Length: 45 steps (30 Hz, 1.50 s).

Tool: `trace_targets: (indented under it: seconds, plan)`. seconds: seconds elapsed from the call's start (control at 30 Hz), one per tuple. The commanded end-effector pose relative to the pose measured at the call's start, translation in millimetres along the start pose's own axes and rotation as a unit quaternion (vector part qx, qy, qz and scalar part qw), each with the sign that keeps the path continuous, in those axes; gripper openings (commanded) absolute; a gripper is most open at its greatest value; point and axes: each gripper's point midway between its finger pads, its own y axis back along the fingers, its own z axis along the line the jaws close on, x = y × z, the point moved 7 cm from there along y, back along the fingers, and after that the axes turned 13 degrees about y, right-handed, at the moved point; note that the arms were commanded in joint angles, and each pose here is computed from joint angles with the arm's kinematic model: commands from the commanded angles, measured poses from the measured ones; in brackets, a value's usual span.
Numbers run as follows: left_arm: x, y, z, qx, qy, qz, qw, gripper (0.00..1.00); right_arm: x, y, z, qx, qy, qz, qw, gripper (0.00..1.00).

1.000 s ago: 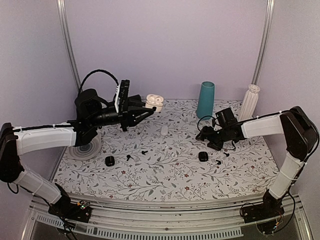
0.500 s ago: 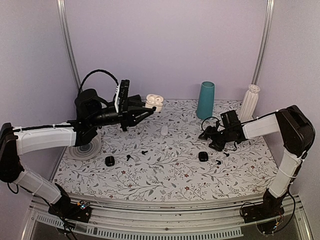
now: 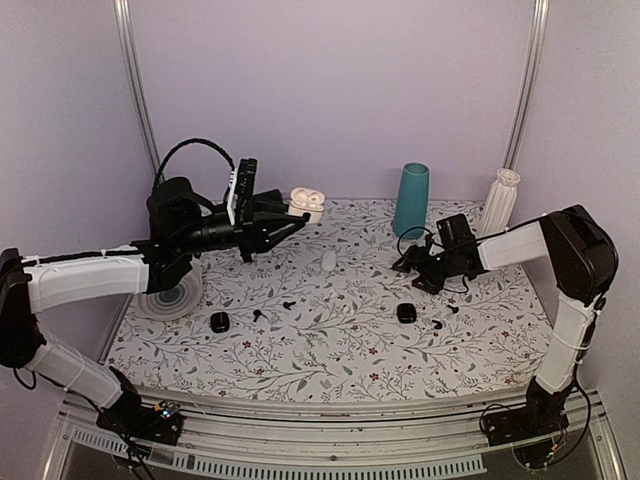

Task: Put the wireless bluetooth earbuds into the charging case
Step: Move the left earbud to the center of the board.

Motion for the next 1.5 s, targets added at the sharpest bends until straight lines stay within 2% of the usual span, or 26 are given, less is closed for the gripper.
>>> trace_targets:
  seconds: [0.0, 0.3, 0.57, 0.83, 1.0, 1.2, 1.47]
  plan:
    - [-6, 7, -2, -0.011, -0.007, -0.006, 1.000, 0.00, -6, -10, -5, 0.023, 0.029, 0.013, 0.999, 0.79]
    - [-6, 6, -2, -0.011, -0.007, -0.006, 1.000, 0.00, -9, -19, -1, 0.023, 0.075, 0.036, 0.996, 0.78]
    - [-6, 4, 1, -0.008, -0.006, -0.005, 1.000, 0.00, -13, 3, -2, 0.082, 0.094, 0.019, 0.992, 0.76]
    - [-4, 2, 2, -0.003, -0.004, -0.007, 1.000, 0.00, -4, 7, -1, 0.107, 0.100, 0.024, 0.989, 0.64]
    - [-4, 2, 2, -0.001, -0.003, -0.008, 1.000, 0.00, -1, 0, 8, 0.122, 0.112, 0.030, 0.986, 0.54]
    - [-4, 3, 1, -0.001, -0.002, -0.008, 1.000, 0.00, -6, 0, 3, 0.164, 0.125, 0.022, 0.978, 0.50]
    - [-6, 3, 0, 0.000, -0.002, -0.010, 1.000, 0.00, -16, -4, 17, 0.192, 0.169, 0.021, 0.967, 0.36]
